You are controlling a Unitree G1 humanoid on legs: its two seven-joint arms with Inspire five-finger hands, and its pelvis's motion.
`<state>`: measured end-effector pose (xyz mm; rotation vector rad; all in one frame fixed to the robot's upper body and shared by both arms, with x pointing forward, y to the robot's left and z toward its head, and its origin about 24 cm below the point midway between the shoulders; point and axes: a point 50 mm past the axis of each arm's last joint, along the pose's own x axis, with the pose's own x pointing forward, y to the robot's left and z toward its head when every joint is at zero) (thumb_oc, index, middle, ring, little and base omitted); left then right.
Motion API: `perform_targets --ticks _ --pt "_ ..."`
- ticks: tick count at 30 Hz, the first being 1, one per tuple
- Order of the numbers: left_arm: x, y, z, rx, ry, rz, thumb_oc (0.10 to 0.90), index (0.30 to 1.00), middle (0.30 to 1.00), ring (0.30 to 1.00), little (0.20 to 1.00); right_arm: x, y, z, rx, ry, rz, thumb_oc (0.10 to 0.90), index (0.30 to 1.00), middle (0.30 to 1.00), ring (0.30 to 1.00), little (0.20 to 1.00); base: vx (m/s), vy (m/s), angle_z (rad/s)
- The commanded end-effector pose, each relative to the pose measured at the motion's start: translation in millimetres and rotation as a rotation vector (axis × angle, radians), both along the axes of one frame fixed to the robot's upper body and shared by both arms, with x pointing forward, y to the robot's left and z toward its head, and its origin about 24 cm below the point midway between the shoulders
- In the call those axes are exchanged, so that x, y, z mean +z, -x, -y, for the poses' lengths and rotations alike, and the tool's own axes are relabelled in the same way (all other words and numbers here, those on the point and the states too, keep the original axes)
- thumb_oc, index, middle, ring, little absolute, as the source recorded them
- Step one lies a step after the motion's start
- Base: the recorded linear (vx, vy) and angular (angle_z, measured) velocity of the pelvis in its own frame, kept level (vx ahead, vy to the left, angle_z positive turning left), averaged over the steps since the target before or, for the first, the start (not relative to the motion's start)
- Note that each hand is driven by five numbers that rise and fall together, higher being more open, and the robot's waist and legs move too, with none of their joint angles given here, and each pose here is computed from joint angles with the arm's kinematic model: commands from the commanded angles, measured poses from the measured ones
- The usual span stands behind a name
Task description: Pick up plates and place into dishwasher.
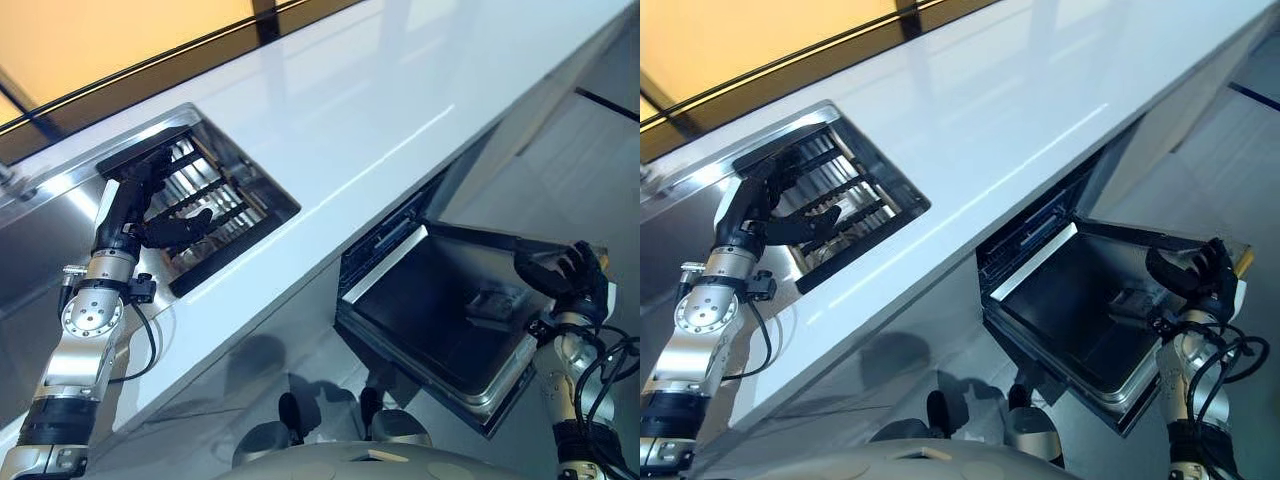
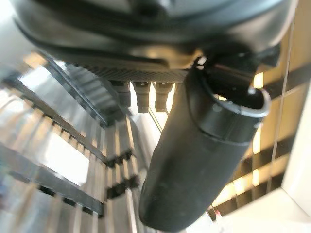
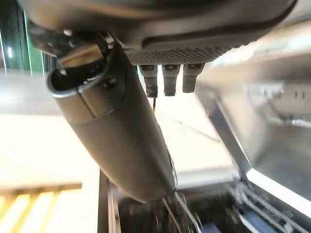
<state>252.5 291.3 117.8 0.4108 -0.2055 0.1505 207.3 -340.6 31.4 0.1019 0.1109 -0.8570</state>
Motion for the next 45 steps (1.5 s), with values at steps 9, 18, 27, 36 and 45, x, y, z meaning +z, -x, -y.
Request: perform_targets --ticks 9,18,27,36,45 --pt "85.8 -15.4 7.6 -0.091 -0.026 0.395 0.8 0.9 0.9 0.9 0.9 15.8 9.7 49.6 -0.335 -0.097 0.207 0.8 0.9 0.9 0.9 0.9 -0.04 -0.05 -0.07" --pt "133.7 -26.9 18.4 -0.111 -0.043 0.588 0.8 0.9 0.9 0.9 0.9 8.4 -7.0 59.4 -0.309 -0.222 0.24 0.8 0.9 0.9 0.9 0.9 -0.18 -0.039 -0.06" --pt "141.8 -23.6 24.9 -0.089 -0.031 0.653 0.8 0.9 0.9 0.9 0.9 -0.2 -1.8 71.0 -0.252 -0.389 0.371 0.8 0.9 0.9 0.9 0.9 -0.02 0.081 0.07" --pt "149.5 -15.6 18.1 -0.072 -0.058 0.688 0.8 0.9 0.9 0.9 0.9 -9.3 -14.4 58.9 -0.096 -0.52 0.409 0.8 0.9 0.9 0.9 0.9 -0.02 0.057 0.02" --pt "152.6 -13.4 22.4 -0.082 -0.08 0.698 0.8 0.9 0.9 0.9 0.9 25.8 -67.8 5.7 0.385 -0.47 0.483 0.8 0.9 0.9 0.9 0.9 -0.01 0.029 0.0"
